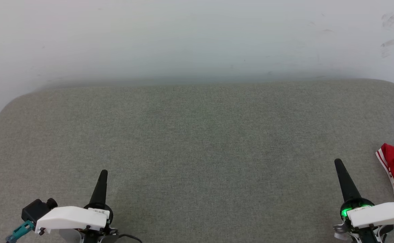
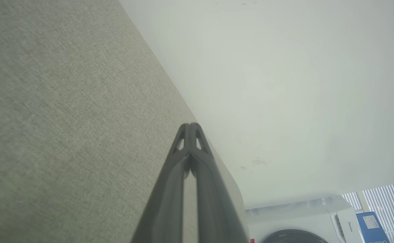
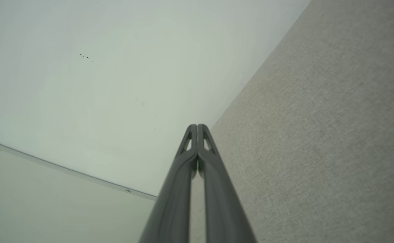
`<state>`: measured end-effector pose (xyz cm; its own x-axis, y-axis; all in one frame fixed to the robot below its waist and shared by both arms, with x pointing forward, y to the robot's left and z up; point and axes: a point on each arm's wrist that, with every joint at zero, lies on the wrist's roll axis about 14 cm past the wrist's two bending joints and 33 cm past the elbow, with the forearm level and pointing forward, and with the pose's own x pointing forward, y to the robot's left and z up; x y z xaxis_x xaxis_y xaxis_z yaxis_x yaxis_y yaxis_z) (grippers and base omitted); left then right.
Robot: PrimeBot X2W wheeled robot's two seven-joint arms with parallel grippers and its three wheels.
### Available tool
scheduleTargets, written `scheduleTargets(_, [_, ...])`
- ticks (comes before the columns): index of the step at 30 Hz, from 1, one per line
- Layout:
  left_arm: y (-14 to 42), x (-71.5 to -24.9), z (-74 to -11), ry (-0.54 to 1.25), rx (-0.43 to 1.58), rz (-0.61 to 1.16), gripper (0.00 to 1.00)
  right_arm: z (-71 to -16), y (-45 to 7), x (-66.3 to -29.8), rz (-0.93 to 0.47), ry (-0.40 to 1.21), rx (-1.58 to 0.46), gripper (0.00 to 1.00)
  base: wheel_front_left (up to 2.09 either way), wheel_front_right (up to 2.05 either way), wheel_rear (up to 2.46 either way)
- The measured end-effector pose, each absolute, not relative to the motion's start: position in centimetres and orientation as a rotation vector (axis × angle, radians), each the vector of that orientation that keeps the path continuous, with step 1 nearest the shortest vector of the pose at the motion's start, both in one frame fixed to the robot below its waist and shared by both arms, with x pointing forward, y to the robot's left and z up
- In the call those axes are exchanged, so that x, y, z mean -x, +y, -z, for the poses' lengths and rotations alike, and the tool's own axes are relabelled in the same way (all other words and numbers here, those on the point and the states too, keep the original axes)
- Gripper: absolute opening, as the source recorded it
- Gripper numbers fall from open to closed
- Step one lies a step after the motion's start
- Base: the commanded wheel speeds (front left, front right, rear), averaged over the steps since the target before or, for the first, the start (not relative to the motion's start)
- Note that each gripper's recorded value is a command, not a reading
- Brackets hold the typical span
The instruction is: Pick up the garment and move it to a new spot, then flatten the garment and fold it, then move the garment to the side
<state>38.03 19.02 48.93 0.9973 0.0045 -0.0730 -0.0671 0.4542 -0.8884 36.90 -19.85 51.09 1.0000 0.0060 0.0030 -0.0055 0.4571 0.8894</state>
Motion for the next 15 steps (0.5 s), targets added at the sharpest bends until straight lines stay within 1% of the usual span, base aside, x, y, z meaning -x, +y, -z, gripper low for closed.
scheduleTargets(15, [19.24, -38.22, -49.18, 0.057, 1.236, -0.040, 0.00, -50.76, -19.93, -37.38, 0.000, 0.008, -1.233, 0.00, 0.00, 0.00, 0.00])
